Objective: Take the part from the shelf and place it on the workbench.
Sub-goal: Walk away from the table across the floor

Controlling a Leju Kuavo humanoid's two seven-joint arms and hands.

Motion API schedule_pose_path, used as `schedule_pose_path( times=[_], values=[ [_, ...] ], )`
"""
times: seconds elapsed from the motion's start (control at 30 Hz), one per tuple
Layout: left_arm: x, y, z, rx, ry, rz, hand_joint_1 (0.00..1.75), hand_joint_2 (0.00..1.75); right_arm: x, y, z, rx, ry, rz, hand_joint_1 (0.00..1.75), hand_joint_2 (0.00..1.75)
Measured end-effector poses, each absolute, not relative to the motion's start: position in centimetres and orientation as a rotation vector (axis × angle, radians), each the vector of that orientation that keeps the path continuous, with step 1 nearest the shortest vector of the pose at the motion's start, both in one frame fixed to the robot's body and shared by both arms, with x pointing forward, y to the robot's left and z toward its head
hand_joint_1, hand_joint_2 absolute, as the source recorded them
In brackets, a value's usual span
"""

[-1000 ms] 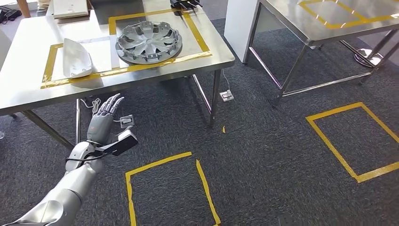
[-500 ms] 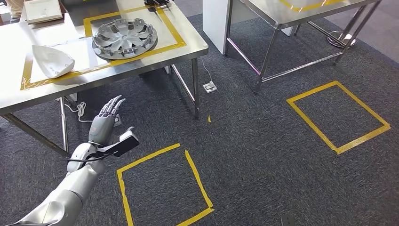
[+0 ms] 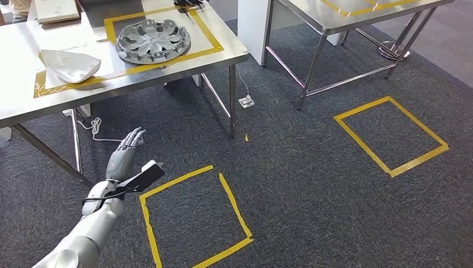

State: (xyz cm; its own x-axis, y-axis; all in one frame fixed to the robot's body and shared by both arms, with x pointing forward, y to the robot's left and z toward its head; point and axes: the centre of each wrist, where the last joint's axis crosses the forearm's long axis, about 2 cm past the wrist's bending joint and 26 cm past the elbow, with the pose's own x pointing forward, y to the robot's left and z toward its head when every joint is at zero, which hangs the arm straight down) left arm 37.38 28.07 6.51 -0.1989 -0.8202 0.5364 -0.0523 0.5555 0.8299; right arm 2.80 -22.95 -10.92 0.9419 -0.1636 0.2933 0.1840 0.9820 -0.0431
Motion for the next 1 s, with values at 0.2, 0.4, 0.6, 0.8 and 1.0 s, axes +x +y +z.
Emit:
schedule_pose_path(
  times=[0.2, 0.4, 0.6, 0.8, 1.0],
  values=[
    [35.0, 28.2, 4.0, 0.654, -1.507, -0.732, 0.0, 1.75, 1.5, -23.6, -11.1, -0.066, -0.257, -0.183, 0.0, 1.75],
    [30.7, 28.2, 0.2, 0.533, -1.32, -0.633, 0.0, 1.75, 0.9, -24.6, -11.2, -0.066, -0.241, -0.17, 0.0, 1.75],
    [26.0, 28.3, -3.1, 0.425, -1.133, -0.539, 0.0, 1.75, 0.6, -25.8, -11.3, -0.072, -0.236, -0.15, 0.0, 1.75],
    [21.1, 28.4, -5.8, 0.327, -0.948, -0.44, 0.0, 0.0, 0.4, -26.8, -11.3, -0.07, -0.234, -0.134, 0.0, 0.0],
    [16.0, 28.6, -8.0, 0.24, -0.768, -0.341, 0.0, 0.0, 0.3, -27.5, -11.3, -0.062, -0.235, -0.111, 0.0, 0.0]
  ],
)
